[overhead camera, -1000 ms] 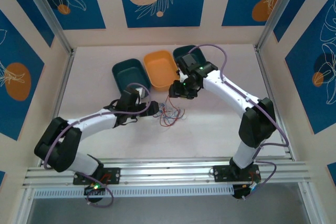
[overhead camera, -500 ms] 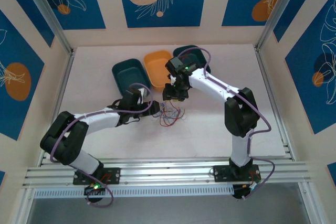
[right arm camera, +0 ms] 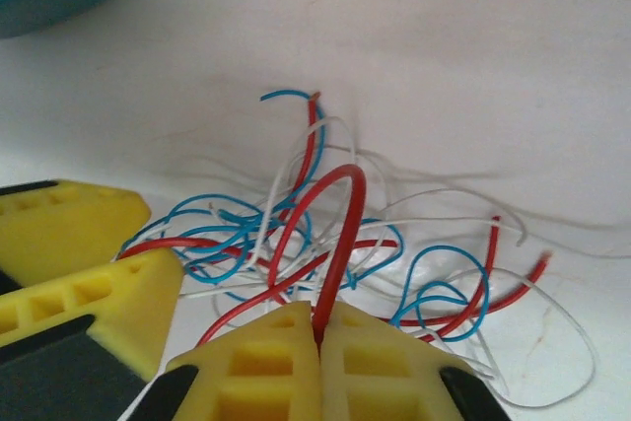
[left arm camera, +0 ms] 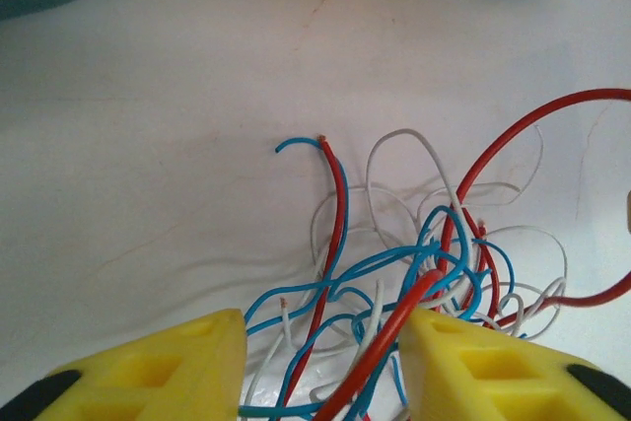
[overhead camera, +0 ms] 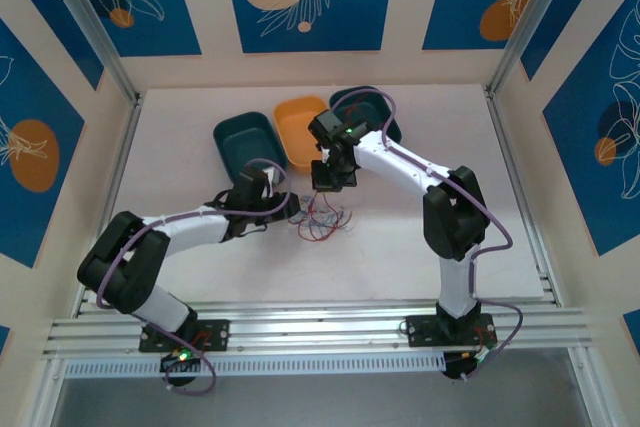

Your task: Untangle the cables

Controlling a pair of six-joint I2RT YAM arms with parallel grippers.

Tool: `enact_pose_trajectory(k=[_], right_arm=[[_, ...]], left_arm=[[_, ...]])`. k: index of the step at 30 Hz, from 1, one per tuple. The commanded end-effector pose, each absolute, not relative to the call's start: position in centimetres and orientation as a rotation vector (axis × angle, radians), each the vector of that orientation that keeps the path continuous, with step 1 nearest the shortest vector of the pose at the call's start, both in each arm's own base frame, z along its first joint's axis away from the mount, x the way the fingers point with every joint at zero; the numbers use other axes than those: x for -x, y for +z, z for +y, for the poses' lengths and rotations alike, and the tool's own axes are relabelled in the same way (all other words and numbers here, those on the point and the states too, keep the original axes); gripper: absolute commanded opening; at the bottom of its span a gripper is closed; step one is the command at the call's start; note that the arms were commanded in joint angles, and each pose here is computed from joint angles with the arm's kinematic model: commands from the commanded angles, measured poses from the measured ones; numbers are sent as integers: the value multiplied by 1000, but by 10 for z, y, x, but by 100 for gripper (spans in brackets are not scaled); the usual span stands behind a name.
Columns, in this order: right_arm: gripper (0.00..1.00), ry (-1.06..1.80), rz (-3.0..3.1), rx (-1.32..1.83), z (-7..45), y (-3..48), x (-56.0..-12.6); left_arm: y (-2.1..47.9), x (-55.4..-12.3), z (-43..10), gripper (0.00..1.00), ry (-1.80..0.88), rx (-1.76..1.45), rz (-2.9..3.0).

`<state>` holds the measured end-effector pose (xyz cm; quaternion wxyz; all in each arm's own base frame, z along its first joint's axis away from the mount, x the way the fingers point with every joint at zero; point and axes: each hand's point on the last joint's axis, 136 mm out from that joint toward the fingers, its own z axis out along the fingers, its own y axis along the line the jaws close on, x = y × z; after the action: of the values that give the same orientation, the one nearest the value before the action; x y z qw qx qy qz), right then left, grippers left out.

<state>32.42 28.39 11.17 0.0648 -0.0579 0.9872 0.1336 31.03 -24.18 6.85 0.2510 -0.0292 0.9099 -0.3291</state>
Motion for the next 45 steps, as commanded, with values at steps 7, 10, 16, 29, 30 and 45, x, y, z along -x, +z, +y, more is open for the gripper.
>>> enact_pose_trajectory(k=[7, 10, 16, 29, 30, 45], right_arm=[[0, 332, 2799, 130, 255, 169, -322], [0, 328, 2745, 115, 247, 184, -321], [0, 357, 2645, 99, 238, 211, -319], [0, 474, 2345, 106, 225, 291, -311], [0, 474, 2321, 106, 222, 297, -309], [0, 415, 2182, 160, 197, 351, -298]], left_arm=[[54, -306, -234, 33, -859, 96, 2513], [49, -305, -234, 32, -857, 90, 2526], [47, -307, -238, 27, -874, 85, 2527], [43, -307, -240, 24, -885, 81, 2534], [42, -307, -240, 24, -885, 83, 2535], [40, -306, -235, 10, -856, 102, 2543]])
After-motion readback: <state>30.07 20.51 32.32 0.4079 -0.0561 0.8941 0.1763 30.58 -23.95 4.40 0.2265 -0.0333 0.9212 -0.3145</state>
